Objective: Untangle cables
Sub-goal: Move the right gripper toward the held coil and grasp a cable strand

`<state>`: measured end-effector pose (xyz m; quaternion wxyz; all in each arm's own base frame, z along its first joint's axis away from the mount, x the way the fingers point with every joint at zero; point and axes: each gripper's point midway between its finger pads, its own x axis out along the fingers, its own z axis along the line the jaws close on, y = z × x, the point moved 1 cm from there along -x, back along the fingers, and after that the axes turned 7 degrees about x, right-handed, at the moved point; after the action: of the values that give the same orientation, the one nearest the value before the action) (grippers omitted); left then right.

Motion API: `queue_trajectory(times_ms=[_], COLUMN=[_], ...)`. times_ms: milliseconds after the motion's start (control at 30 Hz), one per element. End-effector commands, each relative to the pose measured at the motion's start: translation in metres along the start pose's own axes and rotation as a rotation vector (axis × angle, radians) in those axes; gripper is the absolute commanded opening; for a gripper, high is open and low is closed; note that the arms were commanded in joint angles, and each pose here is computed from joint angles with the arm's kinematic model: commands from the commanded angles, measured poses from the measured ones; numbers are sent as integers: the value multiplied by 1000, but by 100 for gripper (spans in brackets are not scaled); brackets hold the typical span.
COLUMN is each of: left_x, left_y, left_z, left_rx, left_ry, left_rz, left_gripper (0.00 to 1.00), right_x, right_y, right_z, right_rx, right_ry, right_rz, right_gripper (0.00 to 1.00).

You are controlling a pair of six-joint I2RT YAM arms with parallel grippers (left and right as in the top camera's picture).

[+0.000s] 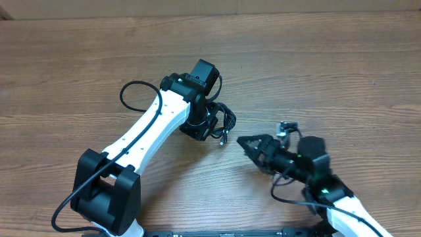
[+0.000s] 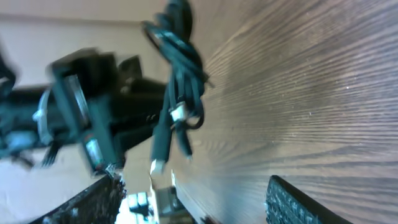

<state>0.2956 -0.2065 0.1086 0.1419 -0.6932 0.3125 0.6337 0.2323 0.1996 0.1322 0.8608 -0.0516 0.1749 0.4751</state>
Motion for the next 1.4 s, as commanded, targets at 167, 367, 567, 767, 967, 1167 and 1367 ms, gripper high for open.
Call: queue_trajectory(times_ms=[167, 367, 567, 767, 967, 1167, 1367], left_x=[-13, -11, -11, -16, -15, -10, -6], left_y=[18, 23, 9, -26, -14, 23, 35], left_z=[-9, -8, -19, -17, -34, -46, -40], left_rx=[-43, -17, 325, 719, 938, 1164, 1302], left_ry=[49, 44, 82, -22, 41, 102, 70], left_rz=[73, 72, -39, -261, -251, -209, -193], left_gripper=[4, 5, 4, 4, 4, 4, 4], right_x=[38, 43, 42, 34, 31, 31, 31], right_y=[-8, -4, -5, -18, -28, -38, -46], right_z=[14, 25, 27, 27, 26, 19, 15], right_rx=[75, 86, 85, 92, 100, 121, 130], right_ry=[-84, -148, -155, -166, -169, -141, -127], right_rz=[-68, -27, -20, -16, -47, -111, -159], right_gripper=[59, 22, 4, 4, 4, 4, 4])
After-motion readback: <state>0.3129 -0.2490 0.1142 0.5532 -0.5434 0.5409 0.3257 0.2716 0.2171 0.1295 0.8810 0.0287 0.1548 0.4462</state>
